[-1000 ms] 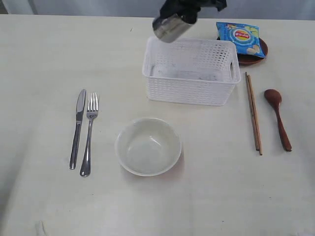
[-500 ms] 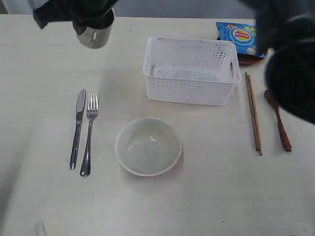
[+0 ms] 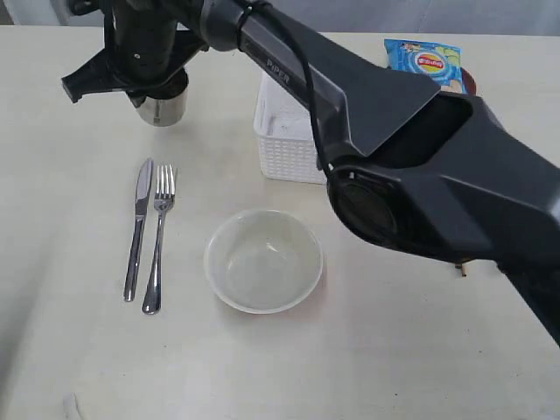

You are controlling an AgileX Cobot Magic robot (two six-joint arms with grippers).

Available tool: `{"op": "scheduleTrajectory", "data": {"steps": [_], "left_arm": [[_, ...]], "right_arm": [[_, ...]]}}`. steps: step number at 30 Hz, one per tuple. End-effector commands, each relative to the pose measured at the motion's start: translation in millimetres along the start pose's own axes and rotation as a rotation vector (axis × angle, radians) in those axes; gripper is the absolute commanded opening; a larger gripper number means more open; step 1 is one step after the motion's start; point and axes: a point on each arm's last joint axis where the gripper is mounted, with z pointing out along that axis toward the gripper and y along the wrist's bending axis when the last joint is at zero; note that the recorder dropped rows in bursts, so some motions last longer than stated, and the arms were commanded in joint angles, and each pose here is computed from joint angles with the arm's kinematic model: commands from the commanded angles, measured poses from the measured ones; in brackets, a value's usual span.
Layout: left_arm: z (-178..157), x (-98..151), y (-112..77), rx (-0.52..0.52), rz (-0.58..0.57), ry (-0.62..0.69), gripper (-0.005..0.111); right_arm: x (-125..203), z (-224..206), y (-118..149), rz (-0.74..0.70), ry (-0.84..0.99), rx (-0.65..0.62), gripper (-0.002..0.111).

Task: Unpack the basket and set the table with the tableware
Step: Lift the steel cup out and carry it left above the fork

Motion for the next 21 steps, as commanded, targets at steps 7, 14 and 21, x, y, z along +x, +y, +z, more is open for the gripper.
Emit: {"op": "scheduleTrajectory", "data": {"steps": [7,14,21], "left_arm": [[0,0,-0.1,0.002,-0.003,-0.012,0.000],[0,0,-0.1,0.002,-0.003,-0.012,0.000],[0,0,-0.1,0.002,-0.003,-0.012,0.000]], "right_arm": [[4,13,-4,0.001,0.019,0.020,0.000],[7,21,-4,0.007,0.036,0.022,0.000],[12,32,-4,0.023,0.057,0.022,0.000]]}}
